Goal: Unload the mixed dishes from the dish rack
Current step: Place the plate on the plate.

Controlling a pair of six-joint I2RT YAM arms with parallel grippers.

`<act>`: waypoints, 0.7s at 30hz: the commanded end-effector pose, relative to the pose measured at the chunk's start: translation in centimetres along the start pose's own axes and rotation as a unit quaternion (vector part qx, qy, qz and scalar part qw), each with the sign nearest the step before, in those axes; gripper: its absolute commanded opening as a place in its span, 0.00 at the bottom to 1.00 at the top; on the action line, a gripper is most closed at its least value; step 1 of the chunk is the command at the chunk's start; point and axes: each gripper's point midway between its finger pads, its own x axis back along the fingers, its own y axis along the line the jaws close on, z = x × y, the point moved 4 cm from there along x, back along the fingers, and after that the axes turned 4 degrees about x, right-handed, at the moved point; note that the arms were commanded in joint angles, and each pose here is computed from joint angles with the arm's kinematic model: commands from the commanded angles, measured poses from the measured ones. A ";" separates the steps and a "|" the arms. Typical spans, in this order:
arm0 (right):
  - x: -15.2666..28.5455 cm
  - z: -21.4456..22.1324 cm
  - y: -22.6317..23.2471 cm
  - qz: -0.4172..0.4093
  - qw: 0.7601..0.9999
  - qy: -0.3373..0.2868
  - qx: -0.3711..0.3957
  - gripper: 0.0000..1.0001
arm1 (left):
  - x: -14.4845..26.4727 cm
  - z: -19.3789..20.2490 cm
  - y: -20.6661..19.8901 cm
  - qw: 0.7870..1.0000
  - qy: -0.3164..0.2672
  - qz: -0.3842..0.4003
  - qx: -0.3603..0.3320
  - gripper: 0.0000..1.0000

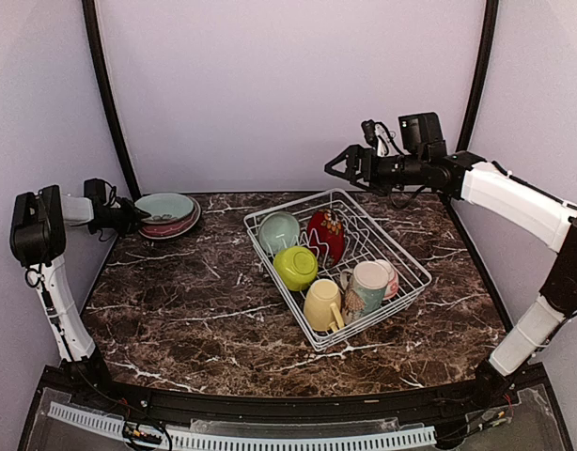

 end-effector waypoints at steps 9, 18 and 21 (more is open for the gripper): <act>-3.4 0.7 1.2 0.062 0.993 0.053 0.086 0.99 | 1.9 -1.0 -1.2 0.994 -0.021 -0.069 -0.076 0.56; -4.1 1.4 1.3 0.062 0.992 0.065 0.087 0.99 | 2.4 -1.2 -0.6 0.991 -0.032 -0.101 -0.080 0.83; -4.0 1.5 1.2 0.071 0.991 0.068 0.092 0.99 | 2.6 -1.2 -0.8 0.991 -0.035 -0.102 -0.085 0.90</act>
